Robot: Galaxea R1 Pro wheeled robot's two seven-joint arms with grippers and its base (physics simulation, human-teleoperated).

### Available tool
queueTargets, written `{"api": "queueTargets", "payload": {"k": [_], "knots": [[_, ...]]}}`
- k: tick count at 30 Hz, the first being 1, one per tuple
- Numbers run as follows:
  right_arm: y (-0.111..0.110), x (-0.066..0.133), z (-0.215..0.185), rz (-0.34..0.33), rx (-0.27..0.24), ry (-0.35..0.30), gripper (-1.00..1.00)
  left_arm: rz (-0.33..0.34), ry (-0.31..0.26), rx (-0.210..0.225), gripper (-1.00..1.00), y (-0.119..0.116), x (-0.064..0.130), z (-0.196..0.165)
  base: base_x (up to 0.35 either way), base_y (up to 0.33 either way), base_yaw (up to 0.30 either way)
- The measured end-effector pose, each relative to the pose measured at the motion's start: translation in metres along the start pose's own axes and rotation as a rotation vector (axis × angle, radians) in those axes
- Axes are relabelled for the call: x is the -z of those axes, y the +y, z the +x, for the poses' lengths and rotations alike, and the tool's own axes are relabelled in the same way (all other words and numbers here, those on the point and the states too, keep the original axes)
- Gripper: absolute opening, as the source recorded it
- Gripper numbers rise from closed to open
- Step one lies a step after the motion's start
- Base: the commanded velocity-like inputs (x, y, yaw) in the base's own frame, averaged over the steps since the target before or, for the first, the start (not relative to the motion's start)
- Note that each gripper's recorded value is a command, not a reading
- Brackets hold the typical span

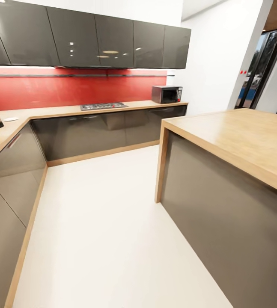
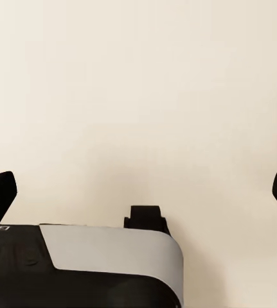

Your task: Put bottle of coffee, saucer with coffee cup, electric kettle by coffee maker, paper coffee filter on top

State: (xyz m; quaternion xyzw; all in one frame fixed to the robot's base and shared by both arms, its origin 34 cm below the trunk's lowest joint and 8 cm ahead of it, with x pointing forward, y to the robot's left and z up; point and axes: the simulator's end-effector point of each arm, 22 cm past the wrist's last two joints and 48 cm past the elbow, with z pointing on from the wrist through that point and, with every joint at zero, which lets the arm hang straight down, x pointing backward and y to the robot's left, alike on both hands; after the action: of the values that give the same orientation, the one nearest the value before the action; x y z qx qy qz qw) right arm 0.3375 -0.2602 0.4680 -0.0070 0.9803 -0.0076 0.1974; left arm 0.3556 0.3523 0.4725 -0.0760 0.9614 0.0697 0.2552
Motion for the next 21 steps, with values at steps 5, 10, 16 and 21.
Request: {"api": "queueTargets", "payload": {"k": [5,10,16,21], "knots": [[0.0002,-0.0001,0.0019,-0.001,0.000,0.005,1.00,0.002,0.002,-0.003,1.00,-0.0009,0.0000,0.0015,0.092,-0.266,0.233],[0.0005,-0.0003,0.0038,-0.002,0.000,0.009,1.00,0.000,0.004,-0.002,1.00,0.0001,0.0000,0.0027,0.112,-0.252,0.233],[0.0004,-0.0006,0.0061,-0.001,0.000,0.015,1.00,0.000,0.009,-0.005,1.00,0.0000,-0.0002,0.0049,0.023,-0.207,0.233],[0.0004,-0.0008,0.0080,-0.002,0.000,0.020,1.00,-0.002,0.013,-0.003,1.00,0.0006,-0.0003,0.0068,0.001,-0.062,0.233]]}}
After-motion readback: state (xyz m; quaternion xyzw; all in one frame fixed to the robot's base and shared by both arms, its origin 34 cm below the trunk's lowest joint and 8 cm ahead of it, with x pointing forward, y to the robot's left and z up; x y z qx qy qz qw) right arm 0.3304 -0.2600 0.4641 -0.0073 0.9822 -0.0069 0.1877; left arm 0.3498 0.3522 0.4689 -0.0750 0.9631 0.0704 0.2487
